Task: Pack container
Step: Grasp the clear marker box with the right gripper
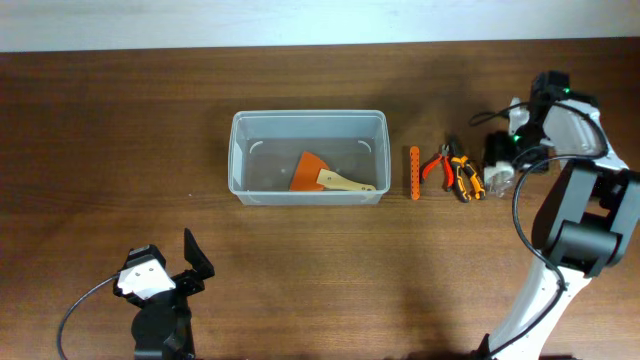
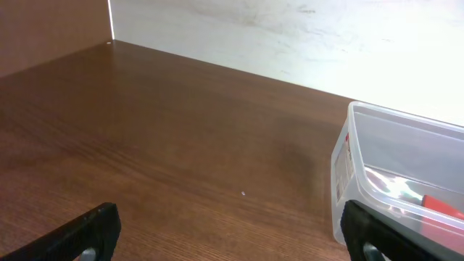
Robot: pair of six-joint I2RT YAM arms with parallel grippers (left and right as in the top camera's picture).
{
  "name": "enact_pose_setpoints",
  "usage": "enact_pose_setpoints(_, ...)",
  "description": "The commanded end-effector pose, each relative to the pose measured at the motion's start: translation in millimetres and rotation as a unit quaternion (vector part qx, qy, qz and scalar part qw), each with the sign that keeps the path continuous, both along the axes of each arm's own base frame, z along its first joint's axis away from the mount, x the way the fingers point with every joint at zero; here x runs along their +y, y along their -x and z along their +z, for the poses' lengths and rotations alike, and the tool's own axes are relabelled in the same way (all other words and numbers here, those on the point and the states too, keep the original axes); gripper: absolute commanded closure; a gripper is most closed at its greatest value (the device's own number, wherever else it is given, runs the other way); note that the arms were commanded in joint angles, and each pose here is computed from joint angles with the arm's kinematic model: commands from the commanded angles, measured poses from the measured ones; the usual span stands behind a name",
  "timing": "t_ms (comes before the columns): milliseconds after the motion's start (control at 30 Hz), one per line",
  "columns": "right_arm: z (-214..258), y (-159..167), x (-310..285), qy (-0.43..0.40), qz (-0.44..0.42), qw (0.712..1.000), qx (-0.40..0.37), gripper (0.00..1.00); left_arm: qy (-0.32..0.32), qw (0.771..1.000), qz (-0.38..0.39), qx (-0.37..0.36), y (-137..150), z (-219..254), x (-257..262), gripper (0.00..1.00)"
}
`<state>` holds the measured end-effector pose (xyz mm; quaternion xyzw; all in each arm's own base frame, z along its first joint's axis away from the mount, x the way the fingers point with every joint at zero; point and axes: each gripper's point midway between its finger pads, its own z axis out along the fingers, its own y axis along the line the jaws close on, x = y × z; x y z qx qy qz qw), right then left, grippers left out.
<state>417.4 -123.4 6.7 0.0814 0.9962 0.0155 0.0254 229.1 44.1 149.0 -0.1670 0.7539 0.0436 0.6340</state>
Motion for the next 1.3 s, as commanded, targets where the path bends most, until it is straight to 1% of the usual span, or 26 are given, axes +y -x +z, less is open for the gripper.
enact_pose_setpoints(0, -15.2, 9.8, 4.0, -0.004, -0.011, 1.000, 0.022, 0.20, -0.005, 1.000, -0.001, 0.001, 0.1, -0.9, -0.2, 0.01)
enact_pose_setpoints(100, -15.3, 8.4, 3.9, -0.004, -0.011, 1.000, 0.019, 0.21, -0.005, 1.000, -0.001, 0.001, 0.1, -0.9, -0.2, 0.01)
enact_pose_setpoints(133, -15.3, 7.8, 3.7, -0.004, -0.011, 1.000, 0.018, 0.25, -0.005, 1.000, -0.001, 0.001, 0.1, -0.9, -0.2, 0.01)
enact_pose_setpoints(167, -15.3, 7.9, 3.8, -0.004, -0.011, 1.000, 0.018, 0.31, -0.005, 1.000, -0.001, 0.001, 0.1, -0.9, -0.2, 0.01)
enact_pose_setpoints(233, -15.3, 7.2, 6.2, -0.011, -0.011, 1.000, 0.016, 0.45, -0.005, 1.000, -0.001, 0.001, 0.1, -0.9, -0.2, 0.01)
enact_pose_setpoints(367, -15.2, 6.6, 8.2, -0.017, -0.010, 1.000, 0.014, 0.52, -0.005, 1.000, -0.001, 0.001, 0.1, -0.9, -0.2, 0.01)
enact_pose_setpoints(667, -8.1, 2.0, 4.5, -0.014, -0.013, 1.000, 0.007, 0.53, -0.005, 1.000, -0.001, 0.001, 0.1, -0.9, -0.2, 0.01)
enact_pose_setpoints(967, 64.9, -30.2, -6.7, 0.001, -0.014, 0.999, -0.049, 0.52, -0.005, 1.000, -0.001, 0.001, 0.1, -0.9, -0.2, 0.01)
enact_pose_setpoints(1267, 91.3, -38.0, -0.6, -0.014, -0.010, 0.998, -0.067, 0.55, -0.005, 1.000, -0.001, 0.001, 0.1, -0.9, -0.2, 0.01)
